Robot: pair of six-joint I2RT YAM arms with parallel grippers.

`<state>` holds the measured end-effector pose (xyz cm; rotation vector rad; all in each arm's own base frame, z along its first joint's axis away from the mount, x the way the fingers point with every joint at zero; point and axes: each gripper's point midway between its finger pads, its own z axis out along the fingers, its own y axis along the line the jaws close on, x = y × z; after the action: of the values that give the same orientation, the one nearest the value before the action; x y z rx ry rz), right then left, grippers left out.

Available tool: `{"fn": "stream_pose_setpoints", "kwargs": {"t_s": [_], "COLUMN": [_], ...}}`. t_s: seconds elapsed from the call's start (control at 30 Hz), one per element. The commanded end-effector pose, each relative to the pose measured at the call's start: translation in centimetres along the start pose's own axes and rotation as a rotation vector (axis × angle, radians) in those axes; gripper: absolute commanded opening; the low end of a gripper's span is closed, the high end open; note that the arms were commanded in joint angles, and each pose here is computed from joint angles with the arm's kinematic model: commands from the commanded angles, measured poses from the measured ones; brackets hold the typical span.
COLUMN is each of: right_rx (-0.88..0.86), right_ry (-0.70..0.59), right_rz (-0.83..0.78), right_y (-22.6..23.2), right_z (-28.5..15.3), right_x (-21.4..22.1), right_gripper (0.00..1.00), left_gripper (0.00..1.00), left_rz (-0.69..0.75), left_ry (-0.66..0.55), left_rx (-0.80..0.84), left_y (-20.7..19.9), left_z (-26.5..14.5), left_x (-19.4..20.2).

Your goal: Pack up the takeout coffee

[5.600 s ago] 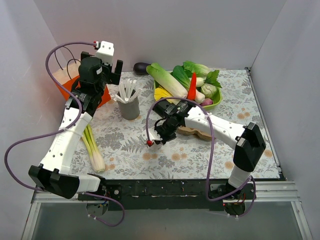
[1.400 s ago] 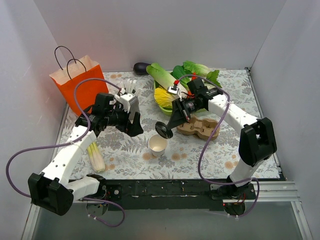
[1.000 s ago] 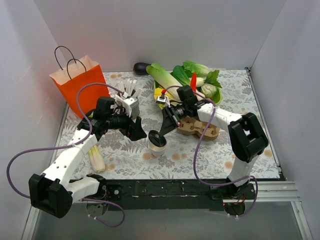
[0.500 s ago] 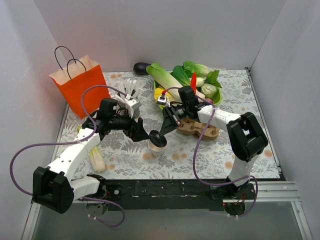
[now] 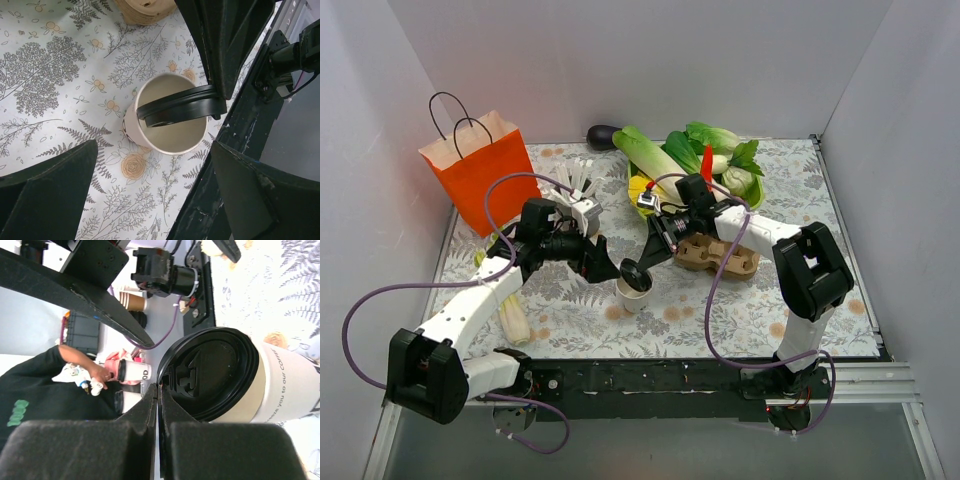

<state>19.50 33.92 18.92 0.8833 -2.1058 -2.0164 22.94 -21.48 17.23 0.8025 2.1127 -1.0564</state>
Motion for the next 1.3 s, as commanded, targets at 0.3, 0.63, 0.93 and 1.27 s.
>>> {"fn": "stream_pose_setpoints", "kwargs": {"t_s": [0.3, 0.63, 0.93, 1.27], "right_rx": [0.097, 0.133, 0.146, 0.170], "right_ry": [-0.032, -0.043, -0.048, -0.055], "right_rz": [-0.090, -0.107, -0.109, -0.092], "right_y": [0.3, 0.3, 0.0, -1.1], "right_z": [-0.6, -1.1, -1.4, -1.9], "right_x": [-0.9, -1.2, -1.2, -1.0], "right_gripper": [0.08, 0.24, 0.28, 0.29], "left_gripper": [0.98, 0.98, 0.98, 0.98], "left_rz": [0.005, -0.006, -0.016, -0.024], "left_ry": [0.004, 0.012, 0.012, -0.001], "left_rx": [0.029, 0.044, 0.056, 0.073], "left_y": [0.1, -0.1, -0.1, -0.1], "left_z": [1.1, 1.4, 1.7, 2.1], "left_x": [0.1, 0.8, 0.8, 0.1]}}
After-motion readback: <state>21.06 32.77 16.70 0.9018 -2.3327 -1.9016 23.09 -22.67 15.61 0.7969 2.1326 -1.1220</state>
